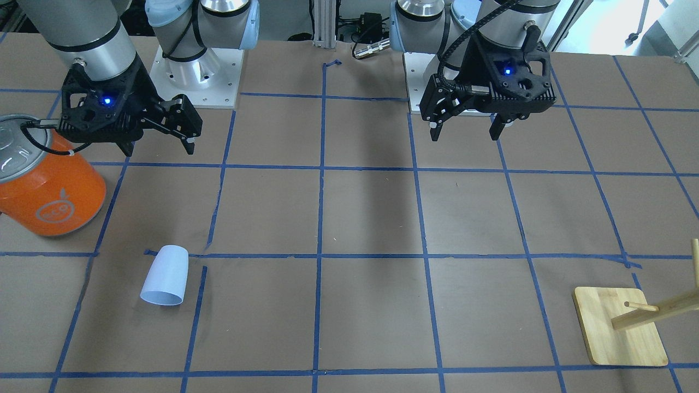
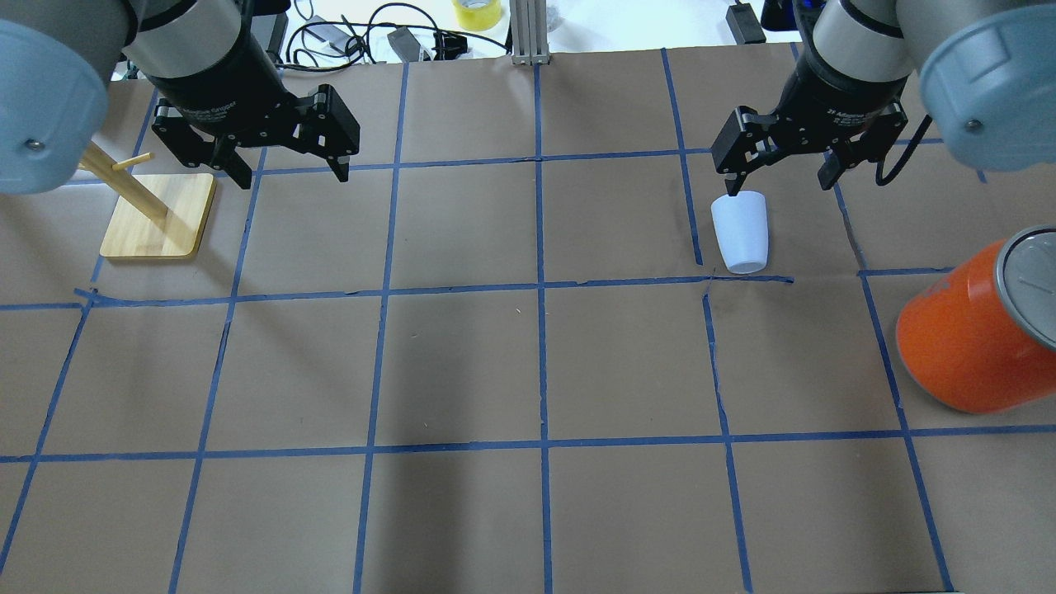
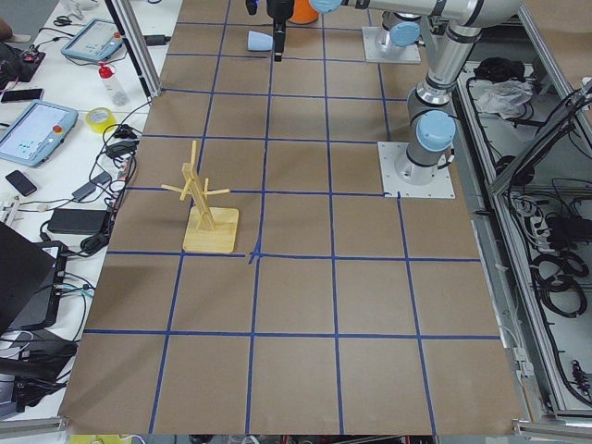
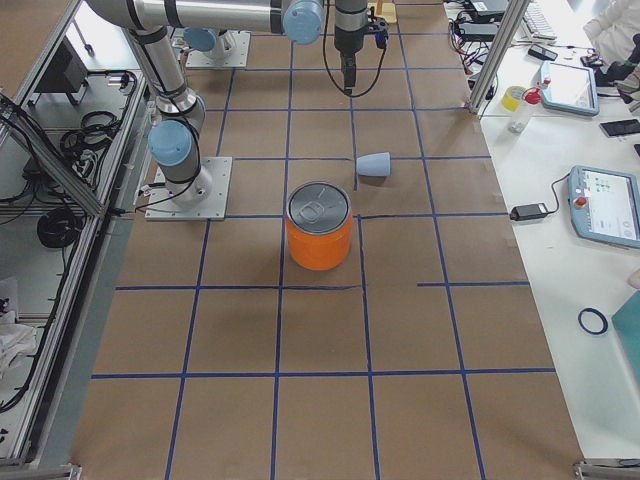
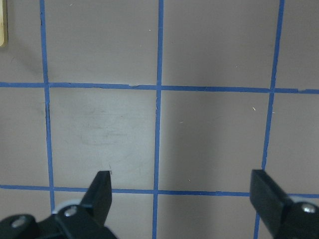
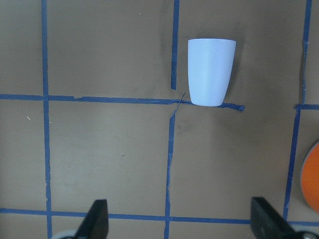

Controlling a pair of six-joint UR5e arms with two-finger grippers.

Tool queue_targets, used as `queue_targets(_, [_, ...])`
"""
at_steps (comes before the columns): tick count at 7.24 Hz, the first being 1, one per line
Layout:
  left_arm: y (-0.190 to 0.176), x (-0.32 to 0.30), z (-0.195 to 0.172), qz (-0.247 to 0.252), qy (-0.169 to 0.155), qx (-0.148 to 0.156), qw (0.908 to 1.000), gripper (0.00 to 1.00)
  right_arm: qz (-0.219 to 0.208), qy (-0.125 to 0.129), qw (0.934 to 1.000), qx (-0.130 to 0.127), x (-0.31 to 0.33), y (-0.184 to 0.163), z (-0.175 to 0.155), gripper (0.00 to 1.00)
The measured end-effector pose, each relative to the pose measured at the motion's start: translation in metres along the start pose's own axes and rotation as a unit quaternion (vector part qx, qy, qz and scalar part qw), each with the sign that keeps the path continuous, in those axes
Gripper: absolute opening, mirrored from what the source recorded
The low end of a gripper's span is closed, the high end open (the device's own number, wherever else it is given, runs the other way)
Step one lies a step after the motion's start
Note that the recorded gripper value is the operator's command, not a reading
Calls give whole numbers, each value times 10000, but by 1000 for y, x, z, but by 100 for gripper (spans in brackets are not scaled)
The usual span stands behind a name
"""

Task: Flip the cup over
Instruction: 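Raise the right gripper above the upside-down white cup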

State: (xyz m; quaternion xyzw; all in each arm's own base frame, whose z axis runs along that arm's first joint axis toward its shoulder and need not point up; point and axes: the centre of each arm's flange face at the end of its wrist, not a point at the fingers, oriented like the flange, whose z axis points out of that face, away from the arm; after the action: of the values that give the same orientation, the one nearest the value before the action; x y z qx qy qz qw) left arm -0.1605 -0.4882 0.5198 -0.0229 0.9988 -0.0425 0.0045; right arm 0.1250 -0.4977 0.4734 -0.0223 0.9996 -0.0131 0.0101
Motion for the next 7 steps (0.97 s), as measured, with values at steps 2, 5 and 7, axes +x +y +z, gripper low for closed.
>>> queue_targets(2, [0,0,0,0,0,2,10000,100,-3,-2,10000,-64,0,1,8,100])
queue_targets(5, [1,0,-1,1,1,5,10000,100,11,12,10000,-2,6,-4,3,100])
queue_targets(7, [1,0,-1,3,1,5,10000,100,29,13,10000,65,7,-10,4,100])
